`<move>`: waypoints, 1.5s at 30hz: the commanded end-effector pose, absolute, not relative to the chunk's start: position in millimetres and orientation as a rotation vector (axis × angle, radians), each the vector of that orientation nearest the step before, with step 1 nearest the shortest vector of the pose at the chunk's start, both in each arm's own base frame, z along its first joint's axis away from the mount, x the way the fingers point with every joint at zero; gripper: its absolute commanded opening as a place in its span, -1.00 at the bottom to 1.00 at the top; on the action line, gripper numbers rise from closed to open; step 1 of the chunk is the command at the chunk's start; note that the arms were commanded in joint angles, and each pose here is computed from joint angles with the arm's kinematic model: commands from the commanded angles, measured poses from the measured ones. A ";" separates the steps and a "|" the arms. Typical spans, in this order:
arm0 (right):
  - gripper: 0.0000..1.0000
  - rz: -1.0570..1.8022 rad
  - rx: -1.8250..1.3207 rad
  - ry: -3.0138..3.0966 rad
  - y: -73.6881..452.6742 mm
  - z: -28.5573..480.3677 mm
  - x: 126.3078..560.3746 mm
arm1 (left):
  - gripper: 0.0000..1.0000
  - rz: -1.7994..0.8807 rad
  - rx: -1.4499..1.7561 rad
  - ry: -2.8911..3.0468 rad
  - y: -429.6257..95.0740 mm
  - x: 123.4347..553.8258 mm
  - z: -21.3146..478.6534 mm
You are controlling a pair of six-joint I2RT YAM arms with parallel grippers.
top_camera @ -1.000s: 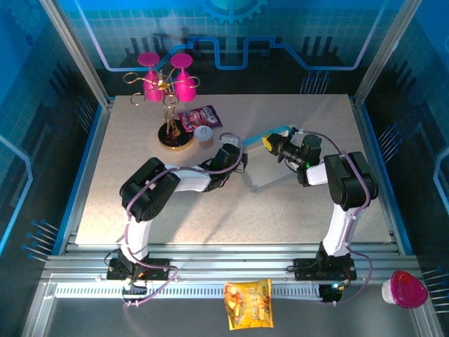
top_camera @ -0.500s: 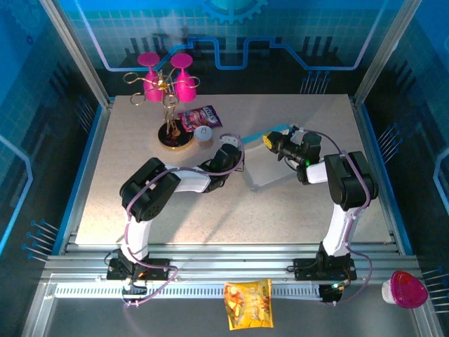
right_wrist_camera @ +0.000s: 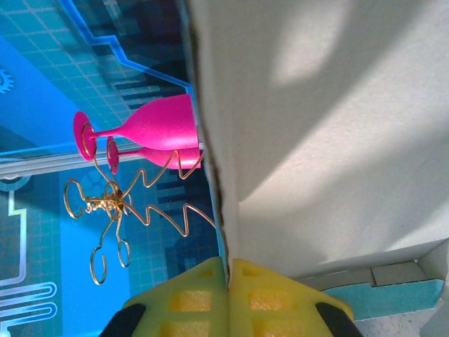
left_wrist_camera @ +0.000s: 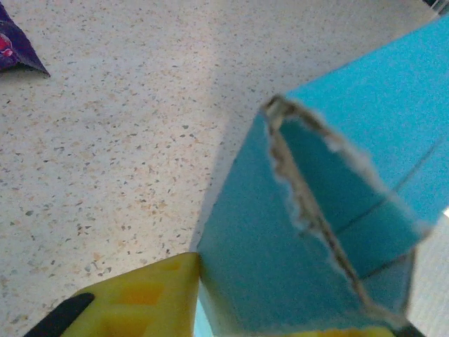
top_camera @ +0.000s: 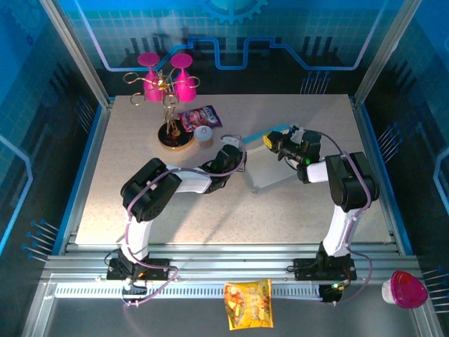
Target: Fold the paper box
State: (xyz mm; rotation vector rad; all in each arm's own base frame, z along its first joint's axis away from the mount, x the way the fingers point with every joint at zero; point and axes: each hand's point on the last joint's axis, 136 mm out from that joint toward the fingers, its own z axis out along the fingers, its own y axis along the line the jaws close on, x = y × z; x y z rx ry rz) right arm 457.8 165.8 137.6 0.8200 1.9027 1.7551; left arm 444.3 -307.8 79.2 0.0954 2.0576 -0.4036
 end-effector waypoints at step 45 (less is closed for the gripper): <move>-1.00 1.710 0.881 1.940 157.6 131.3 463.0 | -0.53 -0.598 0.339 2.084 -305.2 417.5 103.9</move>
